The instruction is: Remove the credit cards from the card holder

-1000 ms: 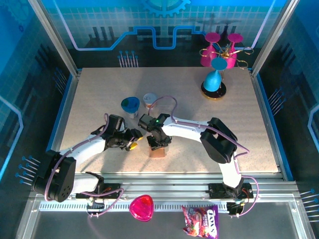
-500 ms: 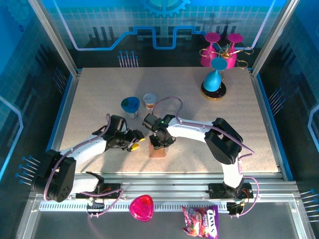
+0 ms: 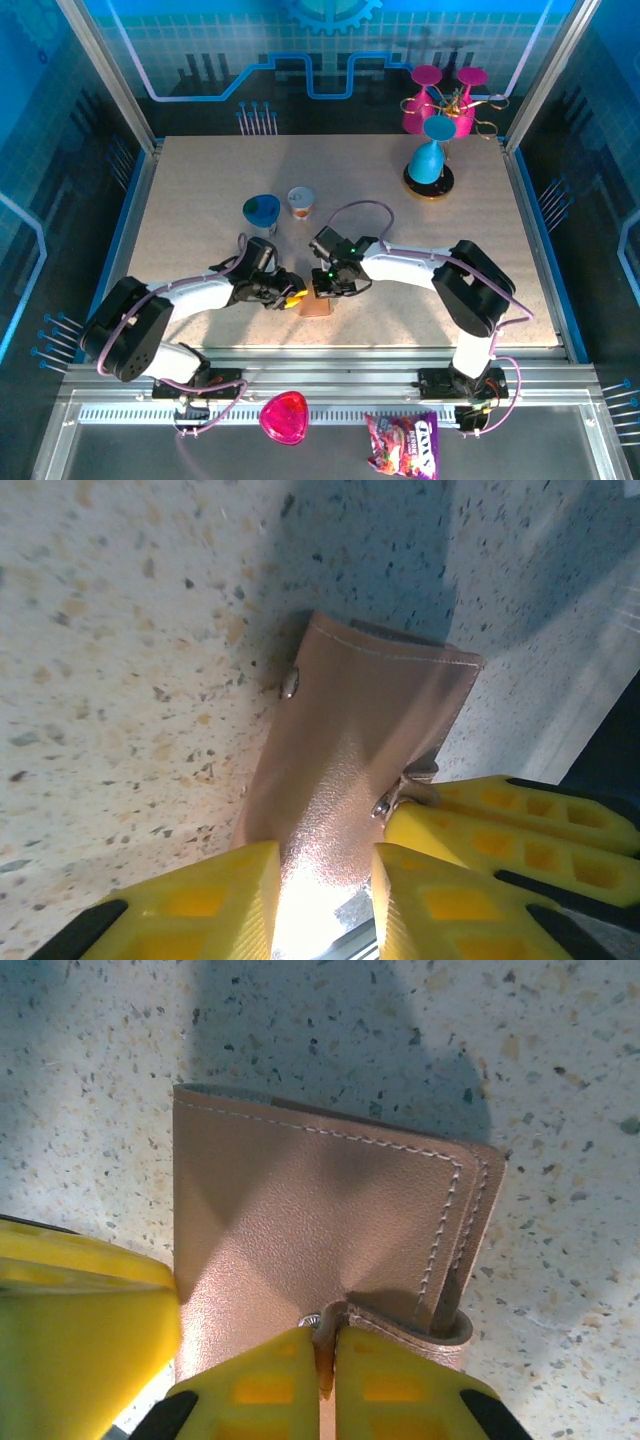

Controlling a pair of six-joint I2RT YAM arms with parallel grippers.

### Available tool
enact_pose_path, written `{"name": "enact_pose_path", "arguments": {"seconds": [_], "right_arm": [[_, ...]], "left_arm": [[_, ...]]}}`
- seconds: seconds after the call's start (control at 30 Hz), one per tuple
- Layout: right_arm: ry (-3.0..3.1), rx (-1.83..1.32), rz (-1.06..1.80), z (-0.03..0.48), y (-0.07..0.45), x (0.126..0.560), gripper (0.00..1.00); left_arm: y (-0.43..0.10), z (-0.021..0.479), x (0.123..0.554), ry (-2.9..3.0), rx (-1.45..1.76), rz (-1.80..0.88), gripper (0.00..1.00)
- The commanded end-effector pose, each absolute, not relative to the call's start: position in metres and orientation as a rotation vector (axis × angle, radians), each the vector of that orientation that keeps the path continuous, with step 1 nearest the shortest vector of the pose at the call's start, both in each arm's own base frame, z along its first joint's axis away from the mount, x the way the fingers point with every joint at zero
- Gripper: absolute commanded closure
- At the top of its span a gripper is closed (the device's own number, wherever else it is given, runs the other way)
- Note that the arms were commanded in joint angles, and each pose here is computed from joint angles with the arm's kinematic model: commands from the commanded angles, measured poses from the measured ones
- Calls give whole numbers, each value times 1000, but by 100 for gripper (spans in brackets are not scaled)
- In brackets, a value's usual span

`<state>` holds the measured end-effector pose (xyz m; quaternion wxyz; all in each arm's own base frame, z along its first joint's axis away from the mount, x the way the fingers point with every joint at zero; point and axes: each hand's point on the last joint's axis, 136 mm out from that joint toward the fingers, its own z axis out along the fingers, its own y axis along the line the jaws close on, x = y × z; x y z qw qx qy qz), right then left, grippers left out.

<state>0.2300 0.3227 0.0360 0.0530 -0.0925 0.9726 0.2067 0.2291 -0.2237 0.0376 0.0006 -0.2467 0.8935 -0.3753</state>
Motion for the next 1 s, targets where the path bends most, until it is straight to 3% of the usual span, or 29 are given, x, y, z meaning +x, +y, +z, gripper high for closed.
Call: {"name": "enact_pose_path", "arguments": {"seconds": [0.0, 0.73, 0.97], "right_arm": [[2925, -199, 741, 43, 323, 234, 92], [2940, -59, 620, 42, 271, 237, 73], [2956, -46, 661, 32, 279, 237, 76]], "left_arm": [[-235, 45, 239, 2777, -768, -1211, 71], [-229, 49, 239, 2809, -746, -1126, 69], [-230, 52, 241, 2806, -739, -1127, 68]]}}
